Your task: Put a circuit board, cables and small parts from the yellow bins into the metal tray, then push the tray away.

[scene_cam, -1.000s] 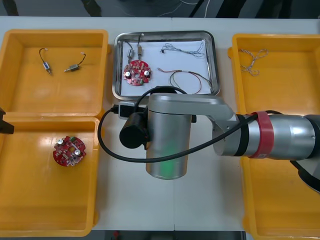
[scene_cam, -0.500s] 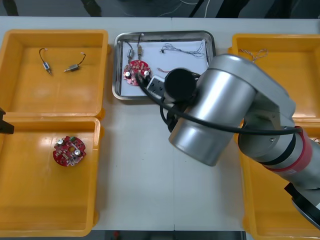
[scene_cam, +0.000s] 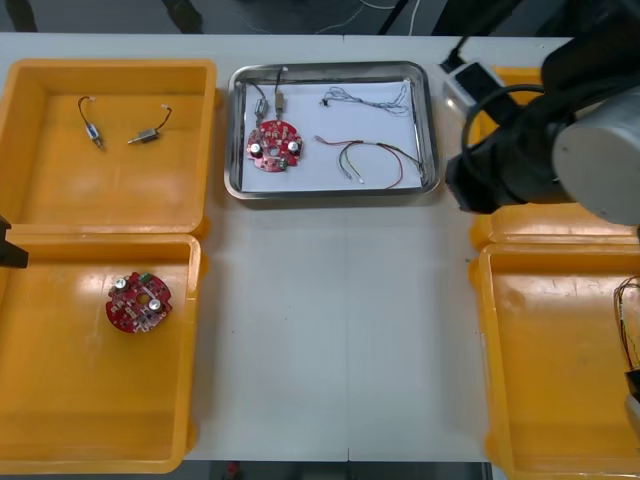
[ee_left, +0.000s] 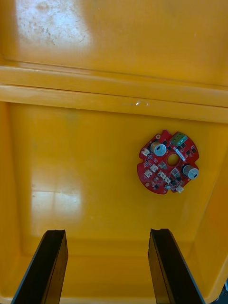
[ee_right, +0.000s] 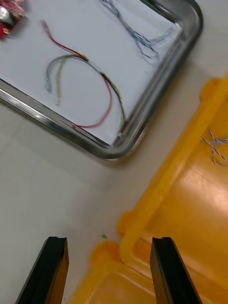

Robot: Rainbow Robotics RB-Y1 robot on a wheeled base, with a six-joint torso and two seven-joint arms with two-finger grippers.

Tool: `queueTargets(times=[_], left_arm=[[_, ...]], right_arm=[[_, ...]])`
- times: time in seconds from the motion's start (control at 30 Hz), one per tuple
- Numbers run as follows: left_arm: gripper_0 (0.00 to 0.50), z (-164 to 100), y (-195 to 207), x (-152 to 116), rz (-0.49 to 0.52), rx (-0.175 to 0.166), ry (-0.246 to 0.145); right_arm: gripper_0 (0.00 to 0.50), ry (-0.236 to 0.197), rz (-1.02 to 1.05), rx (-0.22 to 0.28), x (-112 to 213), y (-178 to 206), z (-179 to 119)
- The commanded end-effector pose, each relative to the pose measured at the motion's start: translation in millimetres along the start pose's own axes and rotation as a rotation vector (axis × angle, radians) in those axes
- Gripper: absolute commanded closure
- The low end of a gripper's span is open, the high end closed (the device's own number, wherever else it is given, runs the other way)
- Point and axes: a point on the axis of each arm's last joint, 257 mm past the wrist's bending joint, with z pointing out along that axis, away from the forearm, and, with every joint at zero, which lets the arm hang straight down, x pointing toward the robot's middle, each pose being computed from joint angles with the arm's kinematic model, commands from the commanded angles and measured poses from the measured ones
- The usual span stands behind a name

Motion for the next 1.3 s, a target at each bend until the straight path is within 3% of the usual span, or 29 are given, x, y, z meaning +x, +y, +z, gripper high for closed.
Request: queueTargets(times=[0.03, 0.17, 0.4, 0.73, 1.03, 1.3], left_arm=[[0.000, -13.3, 9.0, -6.6, 0.078, -0.035, -0.031], [0.000, -13.3, 9.0, -6.6, 0.078, -0.035, -0.031], [0.000, -13.3, 9.0, -6.6, 0.078, -0.035, -0.031], [0.000, -13.3, 9.0, -6.6, 0.078, -0.035, -0.031], [0.000, -13.3, 9.0, -6.6, 0.078, -0.035, -0.031], [0.000, -13.3, 9.0, -6.6, 0.078, -0.035, -0.031]], right_arm=[[0.000, 0.034, 0.115, 0.073, 38.8, -57.5, -14.1], [0.000, 0.071, 0.188, 0.099, 67.4, -89.1, -20.4], [0.000, 0.139, 0.317, 0.078, 120.0, -125.4, -29.3], [0.000, 0.244, 0.402, 0.096, 182.7, -140.1, -35.2], [0.000, 0.286, 0.501, 0.084, 203.9, -150.3, -30.3], [0.000, 0.296, 0.610, 0.070, 206.8, -145.5, -26.5]])
